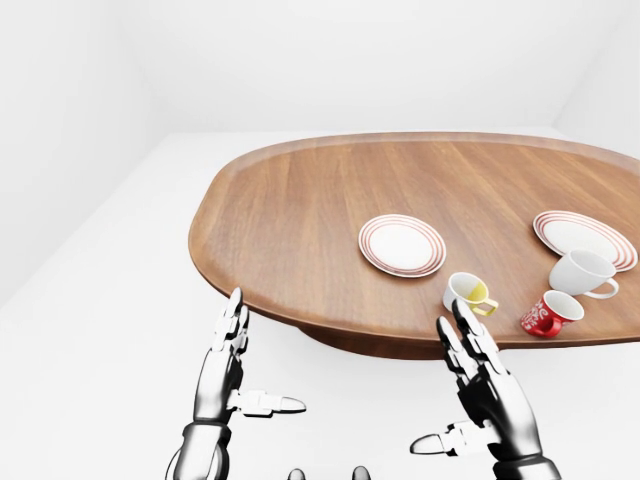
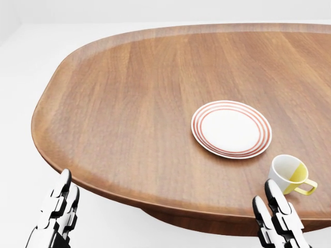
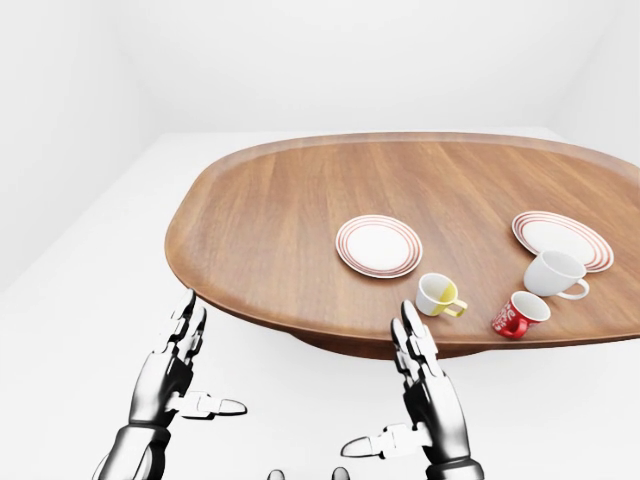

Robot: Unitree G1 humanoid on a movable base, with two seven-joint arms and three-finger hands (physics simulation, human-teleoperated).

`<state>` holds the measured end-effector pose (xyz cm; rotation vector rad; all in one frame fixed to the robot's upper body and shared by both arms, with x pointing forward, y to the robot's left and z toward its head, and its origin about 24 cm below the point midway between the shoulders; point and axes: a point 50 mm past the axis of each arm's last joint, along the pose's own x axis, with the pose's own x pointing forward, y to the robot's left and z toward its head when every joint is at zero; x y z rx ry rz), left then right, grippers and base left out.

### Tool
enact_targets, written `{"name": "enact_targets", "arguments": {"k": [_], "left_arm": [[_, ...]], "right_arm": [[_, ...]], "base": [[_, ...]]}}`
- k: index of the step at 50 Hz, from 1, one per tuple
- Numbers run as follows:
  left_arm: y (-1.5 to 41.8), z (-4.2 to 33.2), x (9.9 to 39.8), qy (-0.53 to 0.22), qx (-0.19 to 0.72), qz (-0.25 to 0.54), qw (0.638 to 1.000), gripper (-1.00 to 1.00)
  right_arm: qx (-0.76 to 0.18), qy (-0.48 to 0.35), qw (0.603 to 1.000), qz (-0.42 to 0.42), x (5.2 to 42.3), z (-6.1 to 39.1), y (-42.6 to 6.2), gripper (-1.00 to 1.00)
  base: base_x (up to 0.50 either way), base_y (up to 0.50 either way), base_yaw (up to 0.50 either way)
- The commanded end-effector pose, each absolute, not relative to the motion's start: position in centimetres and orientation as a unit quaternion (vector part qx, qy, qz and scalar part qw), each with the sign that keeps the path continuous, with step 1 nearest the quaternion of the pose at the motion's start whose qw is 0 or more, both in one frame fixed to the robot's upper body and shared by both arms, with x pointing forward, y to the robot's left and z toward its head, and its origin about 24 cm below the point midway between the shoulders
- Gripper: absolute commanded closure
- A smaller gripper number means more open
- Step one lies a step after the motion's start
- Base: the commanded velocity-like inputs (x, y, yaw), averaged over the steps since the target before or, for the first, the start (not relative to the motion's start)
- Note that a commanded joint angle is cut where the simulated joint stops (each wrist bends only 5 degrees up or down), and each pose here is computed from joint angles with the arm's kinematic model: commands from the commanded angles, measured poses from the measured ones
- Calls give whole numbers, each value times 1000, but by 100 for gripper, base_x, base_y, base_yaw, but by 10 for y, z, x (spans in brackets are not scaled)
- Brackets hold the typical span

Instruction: Put the red mug on the left plate.

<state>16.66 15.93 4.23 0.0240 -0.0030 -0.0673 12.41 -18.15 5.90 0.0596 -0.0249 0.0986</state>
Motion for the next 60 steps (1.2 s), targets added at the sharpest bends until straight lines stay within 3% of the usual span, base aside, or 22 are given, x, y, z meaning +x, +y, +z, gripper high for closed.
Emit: {"name": "enact_targets", "arguments": {"k": [1, 9, 44, 60], "left_arm": [[159, 41, 166, 0, 11, -34, 999, -100], [159, 43, 167, -3, 11, -35, 999, -100], [158, 43, 168, -4, 12, -36, 999, -100], [158, 43, 168, -3, 12, -36, 999, -100]], "right_arm": [[48, -25, 998, 41, 117, 63, -189, -100], [54, -37, 995, 72, 120, 65, -183, -100], [55, -40, 995, 79, 133, 61, -183, -100], [61, -39, 993, 89, 131, 60, -182, -100]], "base": [[0, 0, 0], [11, -8, 0], [49, -7, 0], [49, -31, 0]]}}
